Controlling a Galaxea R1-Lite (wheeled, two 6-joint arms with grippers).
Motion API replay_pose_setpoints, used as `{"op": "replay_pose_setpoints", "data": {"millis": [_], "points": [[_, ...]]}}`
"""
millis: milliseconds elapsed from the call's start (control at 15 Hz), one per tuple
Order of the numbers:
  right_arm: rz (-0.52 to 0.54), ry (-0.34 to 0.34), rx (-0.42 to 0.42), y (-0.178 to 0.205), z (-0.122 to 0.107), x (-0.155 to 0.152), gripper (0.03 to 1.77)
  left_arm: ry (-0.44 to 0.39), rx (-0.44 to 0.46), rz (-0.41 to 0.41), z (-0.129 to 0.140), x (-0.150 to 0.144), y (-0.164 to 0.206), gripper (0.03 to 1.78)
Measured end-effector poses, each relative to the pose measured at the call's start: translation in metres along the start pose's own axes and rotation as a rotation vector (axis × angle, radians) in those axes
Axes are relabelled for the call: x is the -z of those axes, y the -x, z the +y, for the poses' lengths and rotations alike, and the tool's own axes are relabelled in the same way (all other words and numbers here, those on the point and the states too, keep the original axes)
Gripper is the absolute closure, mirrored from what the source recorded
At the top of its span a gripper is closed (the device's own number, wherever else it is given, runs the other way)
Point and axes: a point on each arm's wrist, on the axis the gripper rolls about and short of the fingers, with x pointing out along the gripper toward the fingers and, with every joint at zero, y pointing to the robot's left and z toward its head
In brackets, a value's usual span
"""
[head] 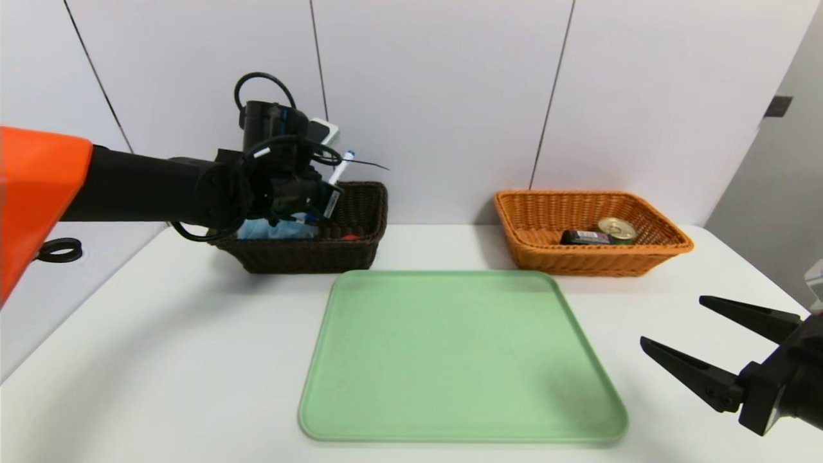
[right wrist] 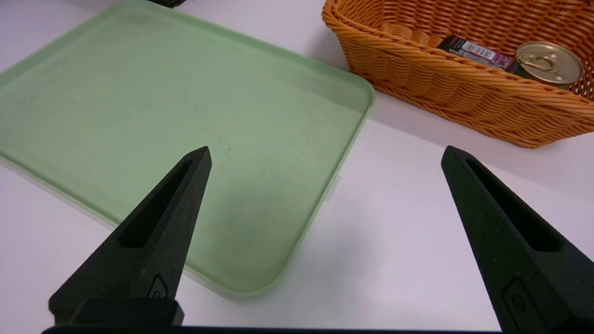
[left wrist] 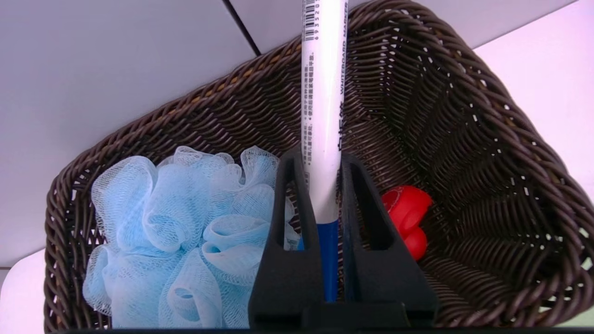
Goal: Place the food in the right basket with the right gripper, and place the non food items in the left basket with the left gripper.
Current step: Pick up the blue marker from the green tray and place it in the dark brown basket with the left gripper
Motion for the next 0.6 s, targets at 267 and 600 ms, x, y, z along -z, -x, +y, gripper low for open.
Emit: {"op": "replay_pose_setpoints", "data": {"millis": [267,600], "points": [[0.003,0.006,0.0,0.0,0.0,0.001,0.09,0.022,-0.025,0.0,0.004,0.017,-0.018,1.64],[0.006,0.019,0.0,-0.001,0.0,0.001,0.09,0.02,-0.021,0.027,-0.001,0.035,-0.03,1.64]]}}
